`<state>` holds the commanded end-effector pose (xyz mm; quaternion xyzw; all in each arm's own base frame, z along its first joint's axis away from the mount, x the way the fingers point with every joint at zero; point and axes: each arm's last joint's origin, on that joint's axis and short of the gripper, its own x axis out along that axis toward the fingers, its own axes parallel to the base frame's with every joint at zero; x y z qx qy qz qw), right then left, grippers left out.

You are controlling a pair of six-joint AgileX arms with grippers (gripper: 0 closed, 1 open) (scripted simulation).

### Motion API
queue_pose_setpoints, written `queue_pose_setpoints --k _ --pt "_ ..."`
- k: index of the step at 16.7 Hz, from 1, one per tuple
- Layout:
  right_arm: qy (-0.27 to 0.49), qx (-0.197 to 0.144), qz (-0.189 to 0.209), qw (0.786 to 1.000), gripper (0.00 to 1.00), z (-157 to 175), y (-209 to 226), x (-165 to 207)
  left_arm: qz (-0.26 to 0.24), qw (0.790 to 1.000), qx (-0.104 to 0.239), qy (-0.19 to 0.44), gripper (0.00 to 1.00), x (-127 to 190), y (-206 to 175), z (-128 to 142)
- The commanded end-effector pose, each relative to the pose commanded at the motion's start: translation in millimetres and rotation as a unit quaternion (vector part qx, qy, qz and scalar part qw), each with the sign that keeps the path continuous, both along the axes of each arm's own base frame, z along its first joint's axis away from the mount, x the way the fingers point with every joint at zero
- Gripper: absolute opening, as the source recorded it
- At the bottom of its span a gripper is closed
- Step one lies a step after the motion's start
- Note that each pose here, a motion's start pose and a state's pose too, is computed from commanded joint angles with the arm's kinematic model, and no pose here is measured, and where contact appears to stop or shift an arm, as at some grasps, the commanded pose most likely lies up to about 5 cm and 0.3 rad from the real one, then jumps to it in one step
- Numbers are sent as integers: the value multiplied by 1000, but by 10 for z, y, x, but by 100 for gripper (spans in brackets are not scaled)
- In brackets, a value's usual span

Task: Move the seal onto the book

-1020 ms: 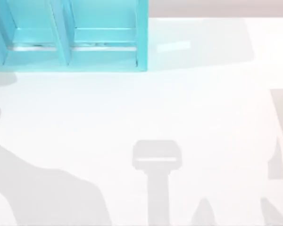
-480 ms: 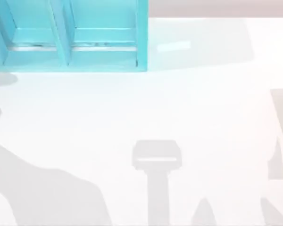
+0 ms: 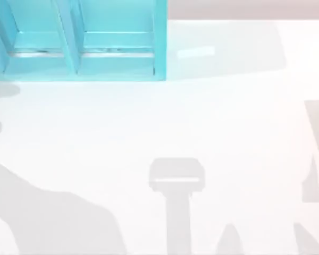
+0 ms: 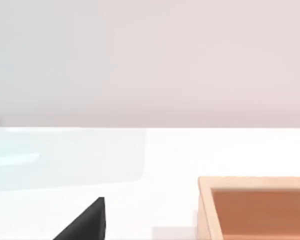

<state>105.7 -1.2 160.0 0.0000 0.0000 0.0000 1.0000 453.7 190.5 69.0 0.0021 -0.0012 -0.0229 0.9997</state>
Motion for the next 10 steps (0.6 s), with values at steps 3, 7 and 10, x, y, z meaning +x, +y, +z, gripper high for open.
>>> queue_pose_setpoints --k 3,7,10 --pt "0 0 0 1000 100 0 0 0 0 1000 -6 4 0 -141 82 257" --pt "0 0 0 1000 100 0 0 0 -3 1000 -11 5 0 -575 186 929" --pt "0 0 0 1000 100 0 0 0 -3 1000 -7 -2 0 -1060 187 1459"
